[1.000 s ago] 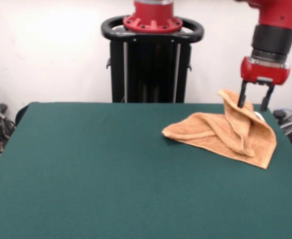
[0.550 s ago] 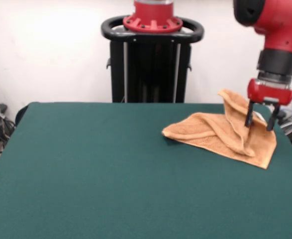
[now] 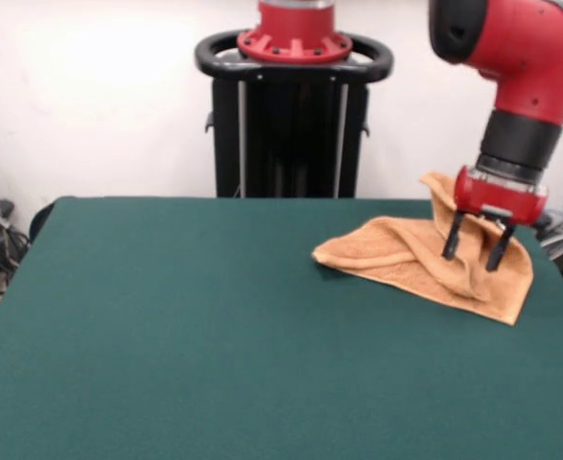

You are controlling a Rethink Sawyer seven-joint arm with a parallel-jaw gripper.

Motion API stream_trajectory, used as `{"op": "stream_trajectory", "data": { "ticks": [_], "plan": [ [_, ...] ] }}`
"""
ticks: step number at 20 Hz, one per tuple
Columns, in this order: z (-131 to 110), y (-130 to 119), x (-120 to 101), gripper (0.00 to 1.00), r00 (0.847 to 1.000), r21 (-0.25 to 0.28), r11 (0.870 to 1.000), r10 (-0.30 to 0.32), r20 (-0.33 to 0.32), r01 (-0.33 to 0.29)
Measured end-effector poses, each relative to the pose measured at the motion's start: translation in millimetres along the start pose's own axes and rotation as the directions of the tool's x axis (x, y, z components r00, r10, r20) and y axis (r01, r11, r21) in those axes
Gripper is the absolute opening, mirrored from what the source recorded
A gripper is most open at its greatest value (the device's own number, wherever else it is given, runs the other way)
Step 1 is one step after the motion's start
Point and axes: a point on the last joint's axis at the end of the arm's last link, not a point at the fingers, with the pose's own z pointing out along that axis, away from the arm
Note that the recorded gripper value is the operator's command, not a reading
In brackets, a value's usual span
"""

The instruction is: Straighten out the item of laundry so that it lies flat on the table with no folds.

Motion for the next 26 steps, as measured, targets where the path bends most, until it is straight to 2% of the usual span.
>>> {"op": "stream_trajectory", "data": {
  "ticks": [3,8,13,19,21,22,26],
  "plan": [
    [-4,-12,-26,1.00,0.999,0.010,0.999,0.046,-0.019,-0.046],
    [3,-18,-39,1.00,0.998,0.010,0.998,0.065,-0.012,-0.065],
    [20,-16,-39,1.00,0.996,-0.003,0.997,0.079,-0.039,-0.079],
    [52,-10,-21,1.00,0.990,-0.015,0.996,0.088,-0.107,-0.090],
    [66,-9,-9,1.00,0.982,-0.028,0.994,0.096,-0.163,-0.101],
    [67,-8,-8,1.00,0.980,-0.030,0.994,0.098,-0.171,-0.104],
    [67,-13,-19,1.00,0.956,-0.047,0.986,0.146,-0.254,-0.163]
  ]
}}
